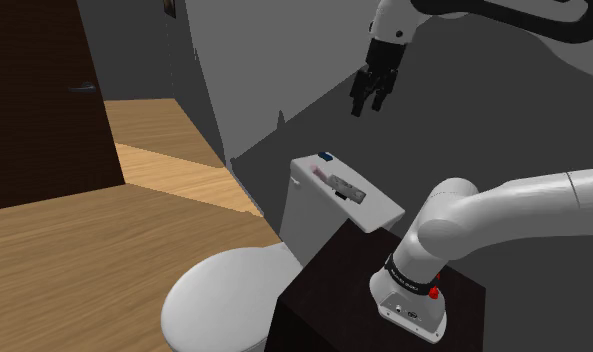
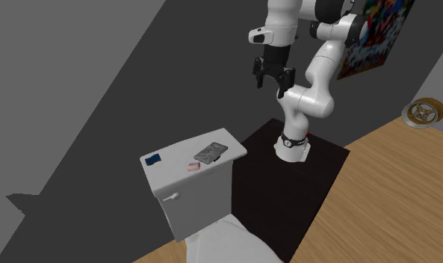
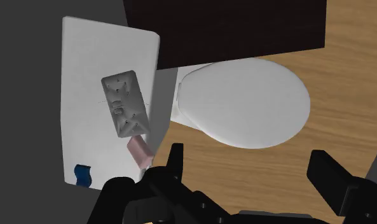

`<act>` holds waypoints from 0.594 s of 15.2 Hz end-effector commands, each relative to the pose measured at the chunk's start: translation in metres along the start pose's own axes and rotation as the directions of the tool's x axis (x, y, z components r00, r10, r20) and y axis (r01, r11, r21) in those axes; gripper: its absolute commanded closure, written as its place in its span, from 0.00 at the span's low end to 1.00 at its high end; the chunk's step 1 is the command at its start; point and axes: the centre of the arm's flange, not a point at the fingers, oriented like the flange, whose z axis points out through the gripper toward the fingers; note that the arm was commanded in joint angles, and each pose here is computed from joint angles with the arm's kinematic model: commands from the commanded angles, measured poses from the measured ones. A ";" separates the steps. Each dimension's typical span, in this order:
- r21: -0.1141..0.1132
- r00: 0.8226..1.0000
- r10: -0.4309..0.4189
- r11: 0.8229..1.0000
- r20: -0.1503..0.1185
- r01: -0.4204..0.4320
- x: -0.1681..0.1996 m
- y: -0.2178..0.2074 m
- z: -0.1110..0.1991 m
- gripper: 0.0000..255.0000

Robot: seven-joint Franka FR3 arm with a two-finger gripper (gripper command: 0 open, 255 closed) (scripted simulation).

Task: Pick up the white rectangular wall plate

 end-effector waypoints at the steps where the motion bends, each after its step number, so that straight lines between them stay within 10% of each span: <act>1: 0.000 1.000 0.000 1.000 0.000 0.000 0.000 0.000 0.000 0.00; 9: -0.266 0.999 -0.034 0.964 -0.032 0.024 0.001 -0.039 0.111 0.00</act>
